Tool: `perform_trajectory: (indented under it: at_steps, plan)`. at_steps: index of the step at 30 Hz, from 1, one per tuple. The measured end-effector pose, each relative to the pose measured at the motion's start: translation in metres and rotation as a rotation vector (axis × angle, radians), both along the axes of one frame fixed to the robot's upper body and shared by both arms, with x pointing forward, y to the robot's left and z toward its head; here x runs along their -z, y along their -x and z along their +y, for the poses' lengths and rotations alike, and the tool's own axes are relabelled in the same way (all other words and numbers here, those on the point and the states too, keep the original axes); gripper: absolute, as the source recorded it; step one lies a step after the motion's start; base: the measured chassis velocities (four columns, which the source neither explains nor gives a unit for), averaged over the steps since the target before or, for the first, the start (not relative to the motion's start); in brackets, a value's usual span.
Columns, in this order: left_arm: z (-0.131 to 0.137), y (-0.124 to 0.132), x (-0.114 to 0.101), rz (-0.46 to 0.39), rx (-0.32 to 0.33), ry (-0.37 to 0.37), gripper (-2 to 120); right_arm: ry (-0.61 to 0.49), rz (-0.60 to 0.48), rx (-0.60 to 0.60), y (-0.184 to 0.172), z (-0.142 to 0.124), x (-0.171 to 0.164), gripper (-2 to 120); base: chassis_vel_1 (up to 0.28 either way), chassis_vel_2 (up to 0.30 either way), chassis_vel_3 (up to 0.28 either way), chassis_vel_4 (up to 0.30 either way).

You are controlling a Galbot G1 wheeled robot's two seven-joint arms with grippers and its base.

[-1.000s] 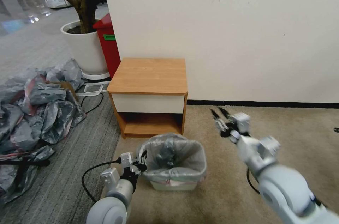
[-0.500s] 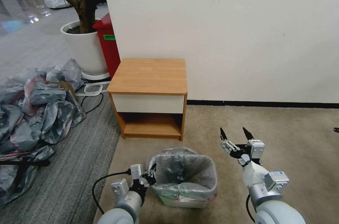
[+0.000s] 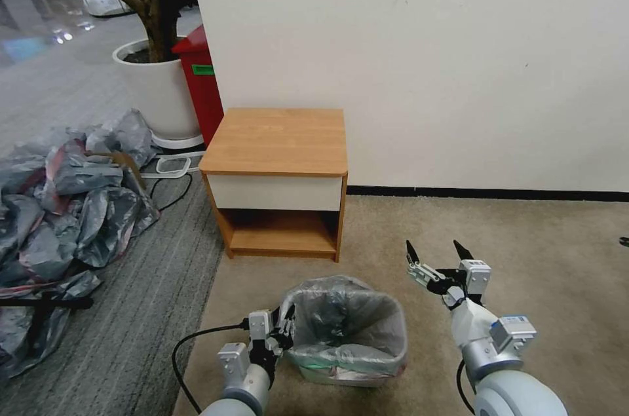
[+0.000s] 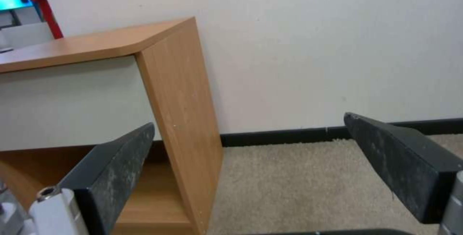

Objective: Pick up the garbage bag from the table and place it over the trash can.

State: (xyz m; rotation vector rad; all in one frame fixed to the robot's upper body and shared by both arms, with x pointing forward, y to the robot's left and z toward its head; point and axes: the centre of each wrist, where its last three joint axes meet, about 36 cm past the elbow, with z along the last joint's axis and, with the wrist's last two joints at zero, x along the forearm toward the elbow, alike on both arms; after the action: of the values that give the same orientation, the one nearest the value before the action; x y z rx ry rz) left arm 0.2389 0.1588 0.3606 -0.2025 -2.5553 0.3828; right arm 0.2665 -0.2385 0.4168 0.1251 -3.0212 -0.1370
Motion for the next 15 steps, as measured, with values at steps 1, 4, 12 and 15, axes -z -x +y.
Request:
perform_trajectory:
  at_steps: [1, 4, 12, 15]
  plan:
    - [0.001, 0.001, -0.004, -0.007, 0.0, 0.001, 56, -0.001, 0.0, -0.002, 0.0, 0.0, -0.001, 100, 0.0, 0.0, 0.0, 0.0]
    - [0.001, 0.003, -0.01, -0.02, 0.001, -0.007, 64, -0.003, 0.002, -0.004, -0.001, 0.0, -0.002, 100, 0.0, 0.0, 0.0, 0.0]
    - [0.008, 0.006, -0.024, -0.057, -0.012, -0.025, 95, -0.026, 0.021, -0.019, 0.001, 0.002, -0.01, 100, 0.0, 0.0, 0.0, 0.0]
    - [0.01, 0.007, -0.034, -0.079, 0.0, -0.015, 99, -0.027, 0.023, -0.02, 0.001, 0.002, -0.01, 100, 0.0, 0.0, 0.0, 0.0]
